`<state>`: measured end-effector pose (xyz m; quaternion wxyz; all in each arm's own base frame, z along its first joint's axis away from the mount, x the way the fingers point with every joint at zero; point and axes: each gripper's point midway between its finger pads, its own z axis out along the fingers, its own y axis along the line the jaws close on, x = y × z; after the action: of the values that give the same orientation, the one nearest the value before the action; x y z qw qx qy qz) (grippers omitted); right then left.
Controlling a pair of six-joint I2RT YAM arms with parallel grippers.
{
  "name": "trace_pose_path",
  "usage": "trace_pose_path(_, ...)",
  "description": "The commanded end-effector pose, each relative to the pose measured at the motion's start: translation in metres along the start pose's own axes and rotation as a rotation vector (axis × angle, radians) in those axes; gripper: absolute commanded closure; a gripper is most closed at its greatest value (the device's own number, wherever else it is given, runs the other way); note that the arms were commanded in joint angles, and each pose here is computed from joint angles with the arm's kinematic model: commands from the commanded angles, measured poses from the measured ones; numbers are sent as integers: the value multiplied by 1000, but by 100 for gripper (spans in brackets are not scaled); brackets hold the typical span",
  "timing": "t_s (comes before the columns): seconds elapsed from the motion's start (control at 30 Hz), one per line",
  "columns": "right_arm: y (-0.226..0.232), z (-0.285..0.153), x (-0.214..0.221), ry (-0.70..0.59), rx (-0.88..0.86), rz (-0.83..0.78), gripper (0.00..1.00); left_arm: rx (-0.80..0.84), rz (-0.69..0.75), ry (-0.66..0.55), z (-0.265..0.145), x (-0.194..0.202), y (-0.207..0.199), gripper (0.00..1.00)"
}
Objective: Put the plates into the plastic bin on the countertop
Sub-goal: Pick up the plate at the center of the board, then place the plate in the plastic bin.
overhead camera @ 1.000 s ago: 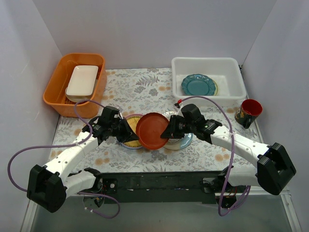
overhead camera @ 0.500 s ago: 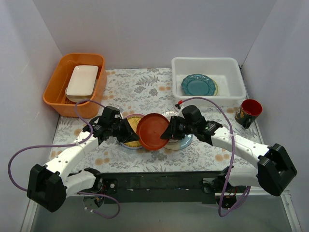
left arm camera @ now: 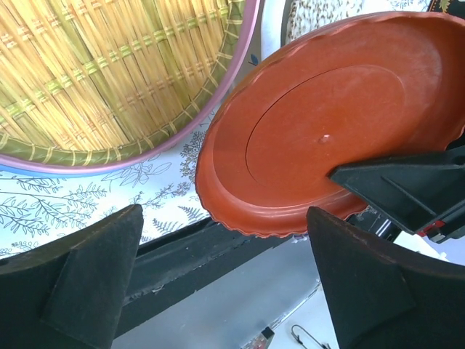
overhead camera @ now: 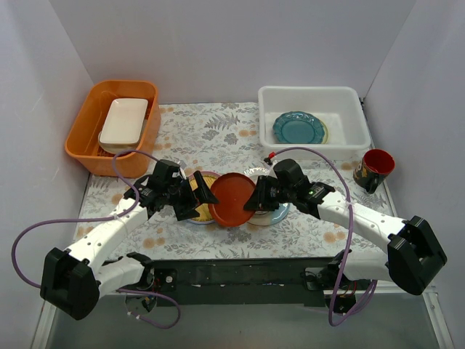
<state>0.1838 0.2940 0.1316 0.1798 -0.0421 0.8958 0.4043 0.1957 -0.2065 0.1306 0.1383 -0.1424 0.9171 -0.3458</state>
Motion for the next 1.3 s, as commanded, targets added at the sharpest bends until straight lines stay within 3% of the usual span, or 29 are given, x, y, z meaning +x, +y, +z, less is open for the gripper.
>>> trace_pose_path(0.0,3,-2,-3,-26,-14,-28,99,16,40,-24,-7,-3,-7,4)
trace_pose_path(0.33,5,-1,-9,-35,-14,-29,99,8,44,-27,-7,-6,-8,2)
trace_pose_path(0.57,15,-4,-31,-56,-25,-44,99,49,73,-103,-21,-16,-20,2)
trace_pose_path(1.27,1,-51,-146,-213,-64,-14,99,75,80,-93,-19,-9,-17,2)
